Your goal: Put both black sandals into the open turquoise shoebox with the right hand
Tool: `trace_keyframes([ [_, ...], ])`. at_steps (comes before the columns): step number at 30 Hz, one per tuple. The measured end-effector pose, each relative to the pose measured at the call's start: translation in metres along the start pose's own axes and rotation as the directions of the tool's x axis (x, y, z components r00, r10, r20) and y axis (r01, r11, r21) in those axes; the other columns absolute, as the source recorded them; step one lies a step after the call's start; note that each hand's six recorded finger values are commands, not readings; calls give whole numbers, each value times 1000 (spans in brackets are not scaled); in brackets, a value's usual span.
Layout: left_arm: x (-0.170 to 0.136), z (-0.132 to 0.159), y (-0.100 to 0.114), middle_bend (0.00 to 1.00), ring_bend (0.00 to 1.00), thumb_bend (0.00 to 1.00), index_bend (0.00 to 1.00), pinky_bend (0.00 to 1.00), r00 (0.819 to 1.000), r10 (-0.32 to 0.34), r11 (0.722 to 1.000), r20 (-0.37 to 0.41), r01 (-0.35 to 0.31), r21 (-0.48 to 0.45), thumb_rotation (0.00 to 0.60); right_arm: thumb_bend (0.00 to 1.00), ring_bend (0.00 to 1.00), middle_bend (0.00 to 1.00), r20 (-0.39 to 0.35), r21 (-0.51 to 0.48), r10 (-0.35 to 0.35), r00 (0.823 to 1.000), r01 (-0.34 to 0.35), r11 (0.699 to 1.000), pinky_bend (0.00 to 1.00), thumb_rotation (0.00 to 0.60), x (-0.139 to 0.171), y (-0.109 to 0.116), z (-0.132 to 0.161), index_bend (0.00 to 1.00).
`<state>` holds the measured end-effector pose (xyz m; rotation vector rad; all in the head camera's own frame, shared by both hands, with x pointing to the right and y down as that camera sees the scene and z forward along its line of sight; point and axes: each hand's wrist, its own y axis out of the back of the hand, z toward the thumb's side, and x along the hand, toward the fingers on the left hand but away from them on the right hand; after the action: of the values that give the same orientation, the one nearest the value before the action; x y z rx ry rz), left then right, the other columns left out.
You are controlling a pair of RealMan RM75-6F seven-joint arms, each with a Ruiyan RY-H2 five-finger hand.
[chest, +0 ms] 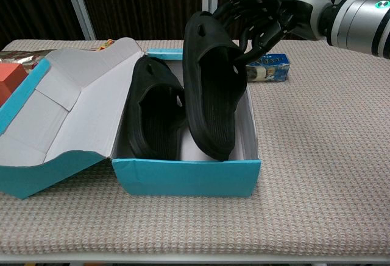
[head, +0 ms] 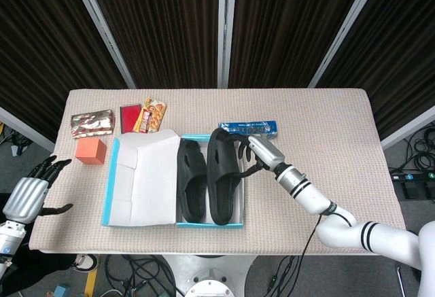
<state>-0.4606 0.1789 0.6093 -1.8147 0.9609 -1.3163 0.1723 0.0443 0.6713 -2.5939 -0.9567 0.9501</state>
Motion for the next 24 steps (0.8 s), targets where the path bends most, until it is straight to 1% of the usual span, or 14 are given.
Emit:
trace_keyframes([
  [7,-1,-1,0,147,41,0,96,163,1000,4,1000,-1,-4,1,600,21,505,503,20,16,33,999,-33,999,609,600,-9,-7,-5,528],
  [17,-2,-3,0,147,41,0,96,163,1000,10,1000,-2,-10,0,600,26,505,503,59,63,51,997,-55,997,609,600,-16,-12,-16,528],
  [24,-2,-4,-1,147,41,0,96,162,1000,8,1000,-4,-8,1,600,26,505,502,77,114,61,995,-70,991,609,600,-20,-15,-22,528],
])
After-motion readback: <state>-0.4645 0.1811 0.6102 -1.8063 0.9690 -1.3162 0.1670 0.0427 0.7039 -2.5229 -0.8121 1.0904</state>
